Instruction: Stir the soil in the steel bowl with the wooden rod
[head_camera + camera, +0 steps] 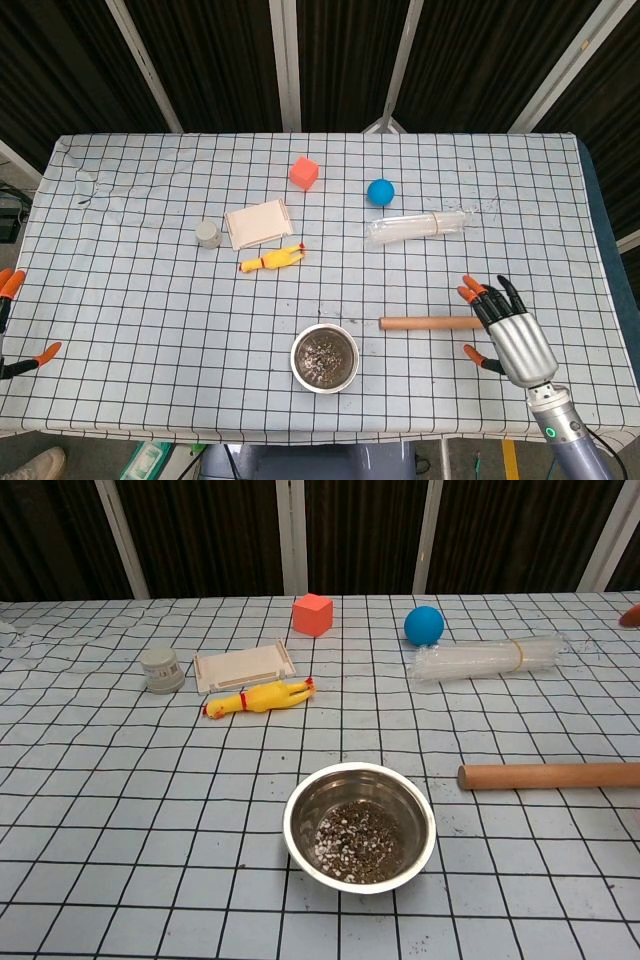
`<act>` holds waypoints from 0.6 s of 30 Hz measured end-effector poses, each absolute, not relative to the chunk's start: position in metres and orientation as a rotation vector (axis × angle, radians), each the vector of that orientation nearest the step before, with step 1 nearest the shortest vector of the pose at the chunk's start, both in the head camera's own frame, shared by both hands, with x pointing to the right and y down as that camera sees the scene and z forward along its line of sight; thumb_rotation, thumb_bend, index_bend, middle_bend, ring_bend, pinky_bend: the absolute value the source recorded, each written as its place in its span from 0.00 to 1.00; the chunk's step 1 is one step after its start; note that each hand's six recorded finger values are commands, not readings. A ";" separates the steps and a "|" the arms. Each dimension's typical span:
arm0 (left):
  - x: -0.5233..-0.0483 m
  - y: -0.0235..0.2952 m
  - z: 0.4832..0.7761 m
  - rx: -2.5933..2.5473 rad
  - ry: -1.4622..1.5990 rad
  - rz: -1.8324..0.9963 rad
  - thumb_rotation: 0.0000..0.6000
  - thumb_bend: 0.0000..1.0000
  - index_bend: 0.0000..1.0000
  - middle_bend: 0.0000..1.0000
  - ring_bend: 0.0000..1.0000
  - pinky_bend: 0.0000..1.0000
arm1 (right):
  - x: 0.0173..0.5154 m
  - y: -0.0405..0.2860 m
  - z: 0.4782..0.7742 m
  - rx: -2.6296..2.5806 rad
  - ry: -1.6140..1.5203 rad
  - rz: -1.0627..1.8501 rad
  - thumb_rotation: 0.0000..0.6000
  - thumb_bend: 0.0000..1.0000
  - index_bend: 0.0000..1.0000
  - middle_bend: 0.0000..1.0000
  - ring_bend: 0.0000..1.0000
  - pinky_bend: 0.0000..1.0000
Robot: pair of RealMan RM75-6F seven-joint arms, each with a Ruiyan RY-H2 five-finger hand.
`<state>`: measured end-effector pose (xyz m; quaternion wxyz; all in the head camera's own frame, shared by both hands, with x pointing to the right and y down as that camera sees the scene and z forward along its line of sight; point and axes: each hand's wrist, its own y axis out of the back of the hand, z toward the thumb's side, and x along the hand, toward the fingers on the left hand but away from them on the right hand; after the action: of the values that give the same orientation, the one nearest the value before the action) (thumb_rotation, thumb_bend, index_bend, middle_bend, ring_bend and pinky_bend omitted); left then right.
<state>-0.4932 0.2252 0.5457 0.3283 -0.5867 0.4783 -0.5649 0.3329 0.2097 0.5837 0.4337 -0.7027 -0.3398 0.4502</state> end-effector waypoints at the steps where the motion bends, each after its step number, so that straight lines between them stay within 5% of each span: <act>1: -0.493 0.225 0.546 -1.536 1.250 -1.480 1.00 0.06 0.00 0.00 0.00 0.00 | 0.329 0.210 0.586 -1.755 -0.830 1.117 1.00 0.25 0.24 0.25 0.27 0.13; 4: -0.493 0.225 0.545 -1.539 1.257 -1.476 1.00 0.06 0.00 0.00 0.00 0.00 | 0.313 0.212 0.597 -1.771 -0.773 1.106 1.00 0.25 0.30 0.29 0.31 0.21; 18: -0.497 0.224 0.546 -1.575 1.285 -1.483 1.00 0.06 0.00 0.00 0.00 0.00 | 0.243 0.215 0.655 -1.810 -0.601 1.071 1.00 0.25 0.34 0.33 0.34 0.25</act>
<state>-0.4967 0.2242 0.5462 0.3076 -0.5957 0.4858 -0.5608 0.2428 0.2151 0.6549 0.4592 -0.7351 -0.2442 0.4349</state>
